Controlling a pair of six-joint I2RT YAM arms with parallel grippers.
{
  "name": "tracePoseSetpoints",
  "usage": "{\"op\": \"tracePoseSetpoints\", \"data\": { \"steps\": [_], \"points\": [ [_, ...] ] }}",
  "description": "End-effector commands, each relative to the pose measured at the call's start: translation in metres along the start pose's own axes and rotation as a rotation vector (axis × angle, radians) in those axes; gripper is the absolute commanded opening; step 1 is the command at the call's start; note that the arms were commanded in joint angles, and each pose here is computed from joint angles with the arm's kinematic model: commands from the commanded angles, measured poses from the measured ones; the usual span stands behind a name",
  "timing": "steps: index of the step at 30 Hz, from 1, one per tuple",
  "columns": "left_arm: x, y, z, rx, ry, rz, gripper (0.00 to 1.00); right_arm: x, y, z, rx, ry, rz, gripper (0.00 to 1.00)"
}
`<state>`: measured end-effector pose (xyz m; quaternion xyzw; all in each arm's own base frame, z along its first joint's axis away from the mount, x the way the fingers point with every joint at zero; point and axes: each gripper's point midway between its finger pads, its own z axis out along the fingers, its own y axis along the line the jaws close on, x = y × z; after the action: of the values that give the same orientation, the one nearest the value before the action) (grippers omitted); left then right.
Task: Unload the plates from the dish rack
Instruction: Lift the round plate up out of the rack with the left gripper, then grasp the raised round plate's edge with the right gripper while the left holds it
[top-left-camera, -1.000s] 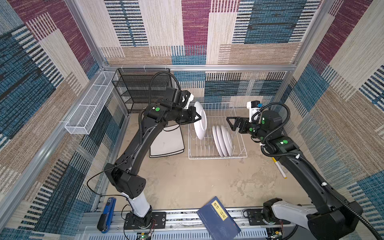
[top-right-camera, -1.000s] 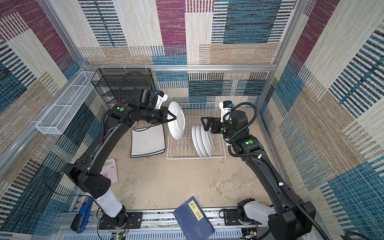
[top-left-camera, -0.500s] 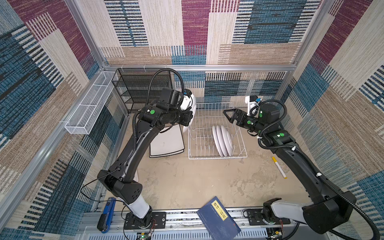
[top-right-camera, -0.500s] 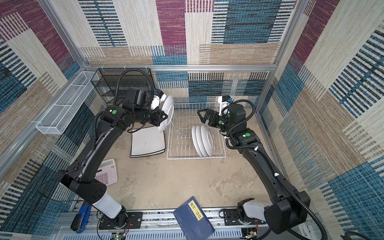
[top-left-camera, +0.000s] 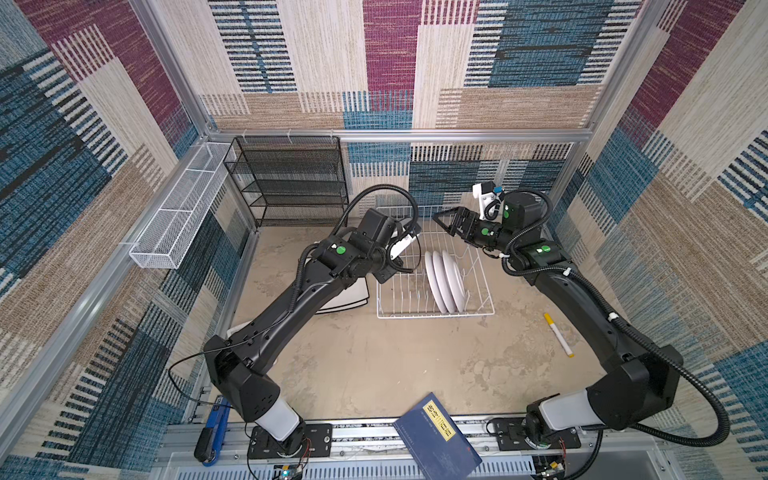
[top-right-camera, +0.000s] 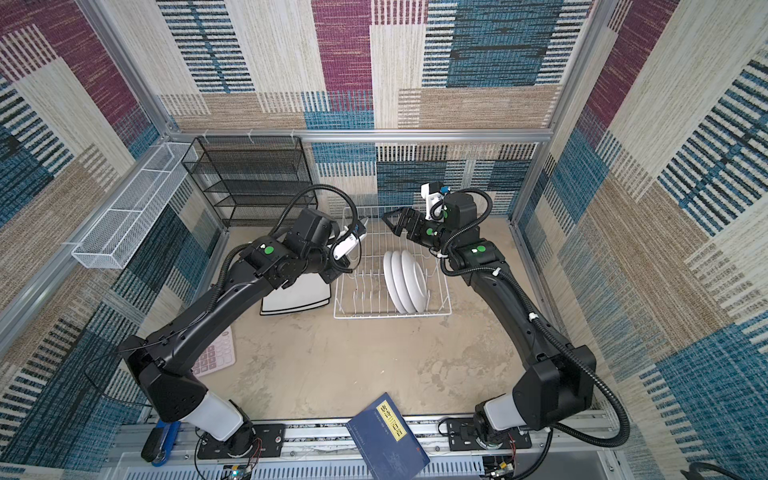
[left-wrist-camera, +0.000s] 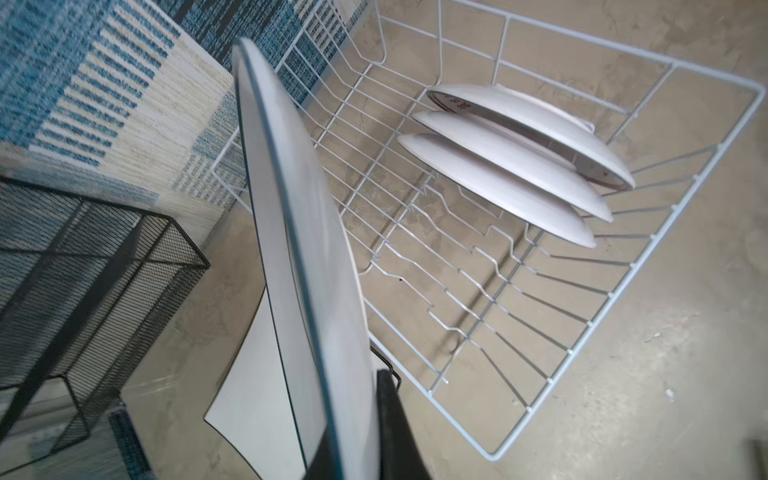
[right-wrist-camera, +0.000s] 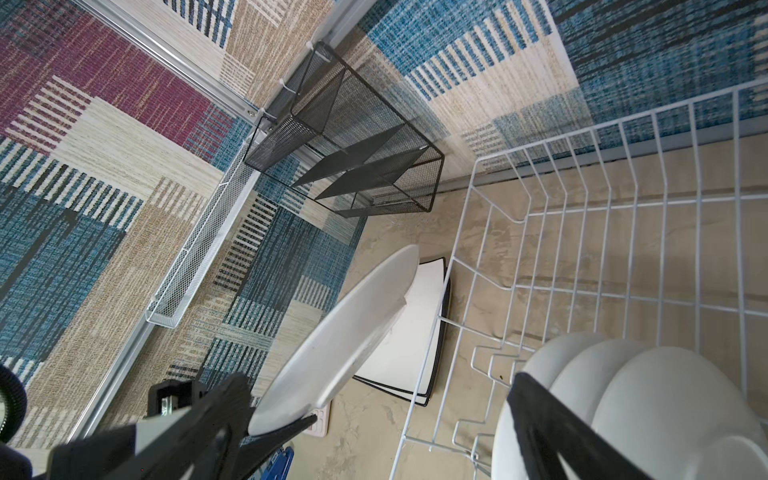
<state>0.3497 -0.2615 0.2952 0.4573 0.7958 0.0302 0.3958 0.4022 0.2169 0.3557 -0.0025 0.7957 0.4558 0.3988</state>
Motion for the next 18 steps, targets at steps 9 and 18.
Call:
{"op": "tracePoseSetpoints", "data": {
  "steps": [9,18],
  "points": [
    [-0.043,0.001,-0.007,-0.24,-0.24,0.26,0.0,0.018,-0.006,0.016,-0.035,0.104,0.075,0.92],
    [-0.044,-0.017,-0.004,-0.287,-0.253,0.387,0.0,0.035,-0.021,0.024,-0.005,0.176,0.123,0.82]
  ]
}}
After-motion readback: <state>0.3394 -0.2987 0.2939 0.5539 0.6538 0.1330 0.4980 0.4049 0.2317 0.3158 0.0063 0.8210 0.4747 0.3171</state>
